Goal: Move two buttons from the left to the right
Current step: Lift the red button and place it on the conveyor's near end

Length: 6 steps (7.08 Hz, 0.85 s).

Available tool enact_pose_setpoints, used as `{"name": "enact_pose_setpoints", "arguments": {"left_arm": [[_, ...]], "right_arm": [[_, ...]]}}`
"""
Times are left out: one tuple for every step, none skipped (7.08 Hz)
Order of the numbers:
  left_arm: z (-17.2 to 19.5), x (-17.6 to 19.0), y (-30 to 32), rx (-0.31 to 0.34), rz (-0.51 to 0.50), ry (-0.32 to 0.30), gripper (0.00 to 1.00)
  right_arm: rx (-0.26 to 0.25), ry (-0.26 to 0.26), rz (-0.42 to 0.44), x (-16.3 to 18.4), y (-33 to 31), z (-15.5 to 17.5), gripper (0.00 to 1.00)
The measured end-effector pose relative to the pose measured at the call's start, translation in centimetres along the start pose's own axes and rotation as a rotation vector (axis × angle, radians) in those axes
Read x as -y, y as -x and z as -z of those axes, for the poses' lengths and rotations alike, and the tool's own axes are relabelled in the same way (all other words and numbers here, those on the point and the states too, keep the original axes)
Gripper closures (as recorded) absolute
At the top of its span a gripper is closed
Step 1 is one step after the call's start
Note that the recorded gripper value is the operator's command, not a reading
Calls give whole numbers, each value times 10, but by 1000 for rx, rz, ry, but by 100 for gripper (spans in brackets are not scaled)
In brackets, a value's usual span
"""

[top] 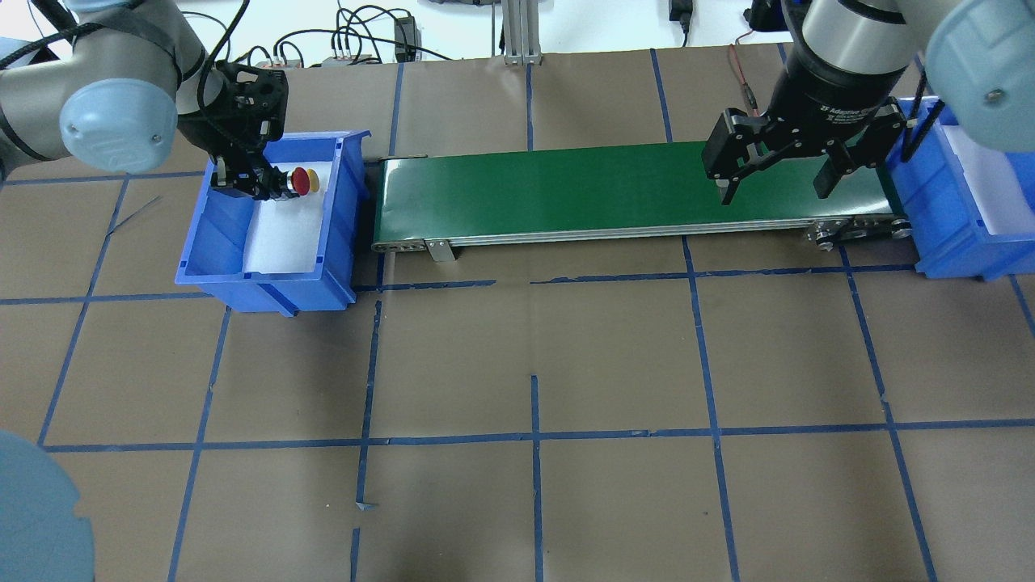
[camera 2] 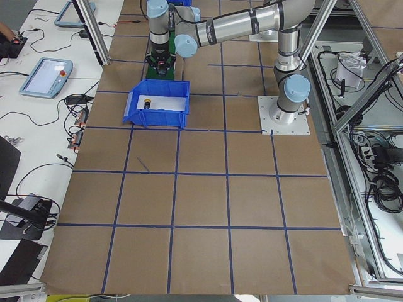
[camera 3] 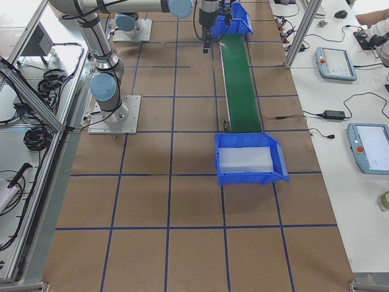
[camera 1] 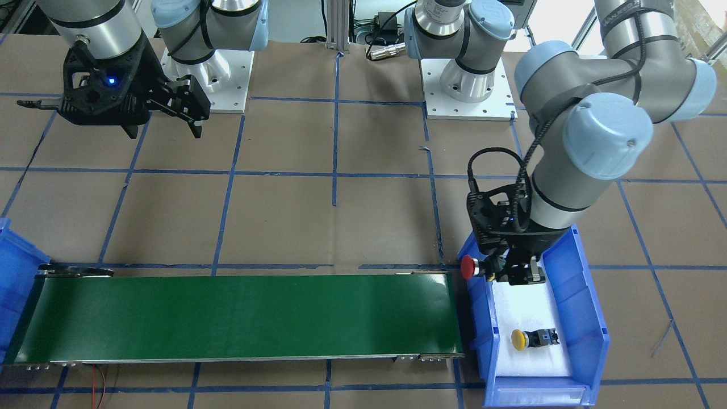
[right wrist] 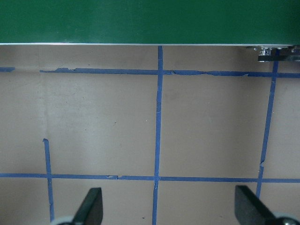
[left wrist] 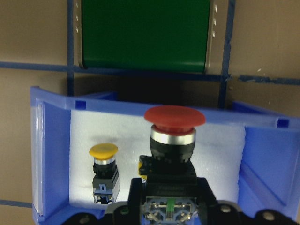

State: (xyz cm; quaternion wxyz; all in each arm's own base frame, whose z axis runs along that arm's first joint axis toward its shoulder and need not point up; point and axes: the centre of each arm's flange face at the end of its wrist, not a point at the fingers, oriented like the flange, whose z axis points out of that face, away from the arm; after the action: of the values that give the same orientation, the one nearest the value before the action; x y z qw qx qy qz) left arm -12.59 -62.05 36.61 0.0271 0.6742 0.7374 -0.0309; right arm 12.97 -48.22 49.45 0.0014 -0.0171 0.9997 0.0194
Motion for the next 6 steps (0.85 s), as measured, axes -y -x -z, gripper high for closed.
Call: {"name": "enact_pose_setpoints", "arguments": {"left_arm": [[-17, 40, -3, 8, -25, -6, 96], [-40, 71, -7, -3, -38, -5, 95], [-59, 90, -8, -14, -26, -1, 93], [-75, 99, -7, -16, -15, 0, 91], [-86, 102, -5, -12, -10, 1, 88], [-90, 103, -2, 2, -8, -1, 87]], "right_arm": [[5, -1, 0, 0, 1, 0, 0], [6, -1, 1, -1, 2, 0, 0], [5, -2, 2, -1, 2, 0, 0], [4, -2, 2, -1, 2, 0, 0], [6, -6, 2, 0, 1, 0, 0], [5, -9, 1, 1, 0, 1, 0]]}}
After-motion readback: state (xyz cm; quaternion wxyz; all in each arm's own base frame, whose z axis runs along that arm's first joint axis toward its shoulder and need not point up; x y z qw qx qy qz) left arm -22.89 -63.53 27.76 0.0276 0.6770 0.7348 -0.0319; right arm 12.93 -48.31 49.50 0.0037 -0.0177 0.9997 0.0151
